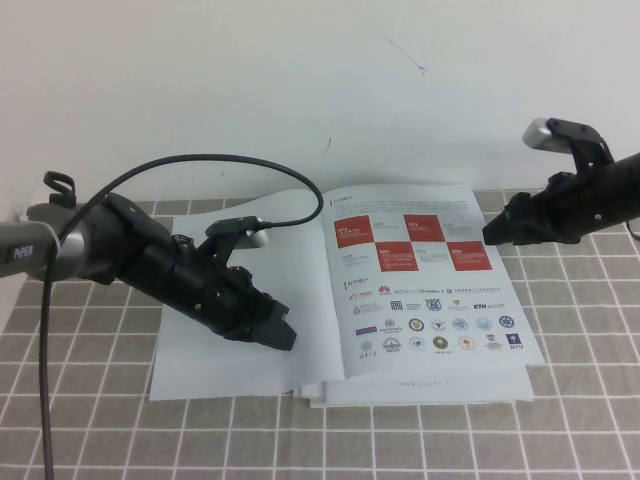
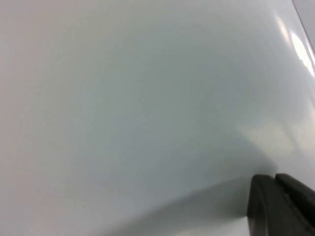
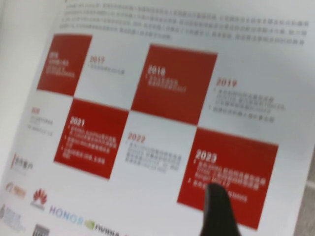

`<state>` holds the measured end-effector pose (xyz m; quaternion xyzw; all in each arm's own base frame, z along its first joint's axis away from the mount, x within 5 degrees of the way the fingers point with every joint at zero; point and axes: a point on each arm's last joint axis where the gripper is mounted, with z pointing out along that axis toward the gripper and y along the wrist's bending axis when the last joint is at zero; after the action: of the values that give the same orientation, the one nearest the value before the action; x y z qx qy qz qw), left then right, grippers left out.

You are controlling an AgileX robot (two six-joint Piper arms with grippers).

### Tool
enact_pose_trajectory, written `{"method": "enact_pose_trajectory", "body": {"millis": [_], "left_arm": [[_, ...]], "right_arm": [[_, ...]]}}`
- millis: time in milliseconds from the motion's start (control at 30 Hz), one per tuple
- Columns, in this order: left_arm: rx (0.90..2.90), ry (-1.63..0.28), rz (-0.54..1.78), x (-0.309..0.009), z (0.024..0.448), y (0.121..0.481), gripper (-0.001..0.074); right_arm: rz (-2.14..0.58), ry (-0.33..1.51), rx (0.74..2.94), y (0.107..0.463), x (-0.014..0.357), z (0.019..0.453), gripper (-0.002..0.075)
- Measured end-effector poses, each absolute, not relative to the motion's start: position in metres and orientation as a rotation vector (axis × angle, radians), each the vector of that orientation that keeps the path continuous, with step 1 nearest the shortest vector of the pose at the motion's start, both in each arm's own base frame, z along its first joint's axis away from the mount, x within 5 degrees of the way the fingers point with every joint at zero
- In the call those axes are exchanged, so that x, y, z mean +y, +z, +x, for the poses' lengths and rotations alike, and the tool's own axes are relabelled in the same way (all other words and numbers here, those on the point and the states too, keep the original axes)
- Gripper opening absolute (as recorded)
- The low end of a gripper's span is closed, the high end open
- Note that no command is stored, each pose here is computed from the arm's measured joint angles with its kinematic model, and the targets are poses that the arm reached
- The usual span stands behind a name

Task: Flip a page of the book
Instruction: Open the closed book

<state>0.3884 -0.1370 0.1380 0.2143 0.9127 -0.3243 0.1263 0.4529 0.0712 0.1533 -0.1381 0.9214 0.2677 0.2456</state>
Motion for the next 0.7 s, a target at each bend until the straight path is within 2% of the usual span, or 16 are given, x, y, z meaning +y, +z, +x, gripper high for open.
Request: {"method": "enact_pose_trajectory", "body": {"millis": [700], "left_arm": [[2.655, -0.946, 0.628, -0.137, 0.388, 0.138, -0.0004]], "right_arm": [[-0.432, 0.823, 2.613, 0.134, 0.074, 0.445, 0.0405]]}}
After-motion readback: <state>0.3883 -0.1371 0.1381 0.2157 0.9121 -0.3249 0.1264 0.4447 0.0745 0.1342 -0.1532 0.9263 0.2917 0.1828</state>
